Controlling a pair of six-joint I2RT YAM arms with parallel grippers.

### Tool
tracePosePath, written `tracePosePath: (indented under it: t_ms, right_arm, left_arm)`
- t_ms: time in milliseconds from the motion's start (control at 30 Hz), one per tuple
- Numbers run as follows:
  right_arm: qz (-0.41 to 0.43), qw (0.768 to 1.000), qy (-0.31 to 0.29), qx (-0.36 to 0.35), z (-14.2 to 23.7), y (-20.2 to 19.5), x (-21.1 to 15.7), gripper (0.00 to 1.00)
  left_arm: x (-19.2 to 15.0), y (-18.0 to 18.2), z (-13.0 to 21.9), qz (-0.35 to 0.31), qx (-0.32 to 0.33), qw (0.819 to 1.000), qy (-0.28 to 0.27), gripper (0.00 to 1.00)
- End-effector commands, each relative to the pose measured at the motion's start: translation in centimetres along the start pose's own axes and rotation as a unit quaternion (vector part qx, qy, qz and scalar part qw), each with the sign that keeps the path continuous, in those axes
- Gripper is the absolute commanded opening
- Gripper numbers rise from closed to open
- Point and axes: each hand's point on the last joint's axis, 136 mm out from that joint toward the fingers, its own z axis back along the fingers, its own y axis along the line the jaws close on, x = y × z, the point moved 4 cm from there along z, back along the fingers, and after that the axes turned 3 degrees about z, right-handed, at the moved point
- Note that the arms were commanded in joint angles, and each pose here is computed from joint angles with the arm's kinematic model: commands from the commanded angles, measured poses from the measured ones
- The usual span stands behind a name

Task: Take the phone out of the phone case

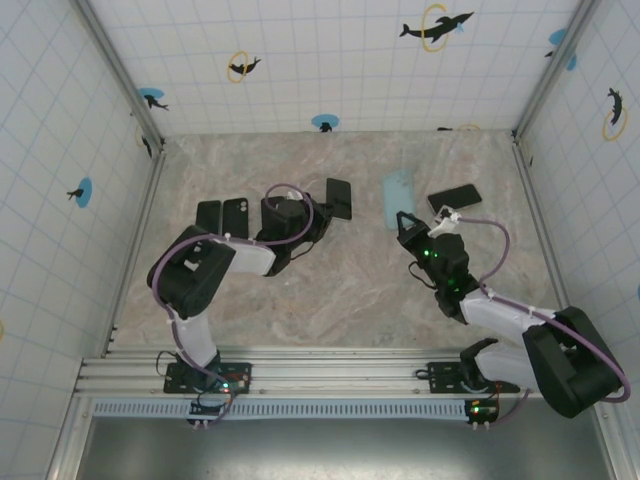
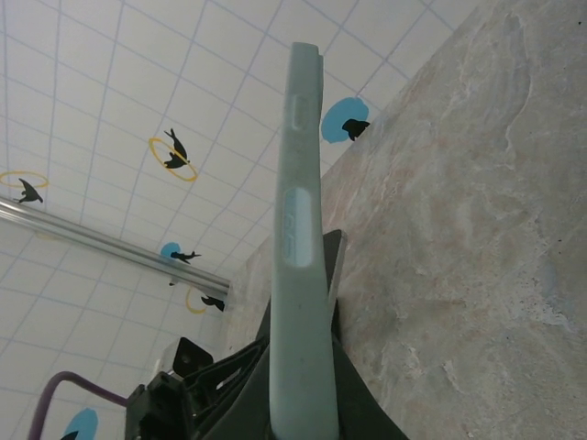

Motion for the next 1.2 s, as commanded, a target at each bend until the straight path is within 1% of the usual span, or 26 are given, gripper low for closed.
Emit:
tracePosePath:
  t_ms: [0, 100, 200, 567, 767, 800, 833, 867, 967, 1100, 1167]
  right_arm:
    - [-0.002, 1.0, -0.005, 0.007, 0.3, 0.0, 0.1, 0.04]
    - [-0.001, 1.0, -0.002, 0.003, 0.3, -0.3, -0.1, 0.04]
    - [-0.001, 1.0, -0.002, 0.002, 0.3, -0.4, -0.1, 0.04]
    - [-0.009, 1.0, 0.006, -0.005, 0.2, -1.0, -0.5, 0.04]
    - [-0.017, 1.0, 0.009, -0.005, 0.1, -1.2, -0.7, 0.04]
    - [-0.017, 1.0, 0.01, -0.005, 0.1, -1.2, -0.7, 0.04]
    - [-0.017, 1.0, 0.01, -0.006, 0.1, -1.2, -0.7, 0.04]
    - [-0.017, 1.0, 0.009, -0.005, 0.1, -1.2, -0.6, 0.04]
    - [-0.018, 1.0, 0.01, -0.007, 0.2, -1.4, -0.6, 0.04]
    - [-0.017, 1.0, 0.012, -0.013, 0.2, -1.6, -0.7, 0.04]
    - [-0.017, 1.0, 0.016, -0.02, 0.1, -1.9, -0.8, 0.04]
  left_arm:
    - [0.2, -1.6, -0.7, -0.006, -0.055, 0.998, 0.006, 0.0]
    - [0.2, -0.3, -1.2, 0.013, -0.052, 0.999, 0.006, 0.0]
    - [0.2, 0.4, -2.1, 0.021, -0.05, 0.998, 0.008, 0.0]
    - [0.8, 1.9, -4.3, 0.063, -0.049, 0.997, 0.008, 0.0]
    - [0.8, 2.3, -4.8, 0.078, -0.029, 0.997, 0.008, 0.0]
    - [0.8, 2.5, -4.7, 0.08, -0.024, 0.996, 0.009, 0.02]
    - [0.8, 2.7, -4.7, 0.082, -0.017, 0.996, 0.01, 0.07]
    - [0.8, 2.9, -4.7, 0.087, -0.012, 0.996, 0.009, 0.1]
    - [0.6, 3.4, -4.5, 0.1, 0.002, 0.995, 0.014, 0.12]
    - [0.5, 3.7, -4.1, 0.102, 0.027, 0.994, 0.015, 0.28]
    - [0.4, 3.9, -3.8, 0.099, 0.044, 0.994, 0.016, 0.31]
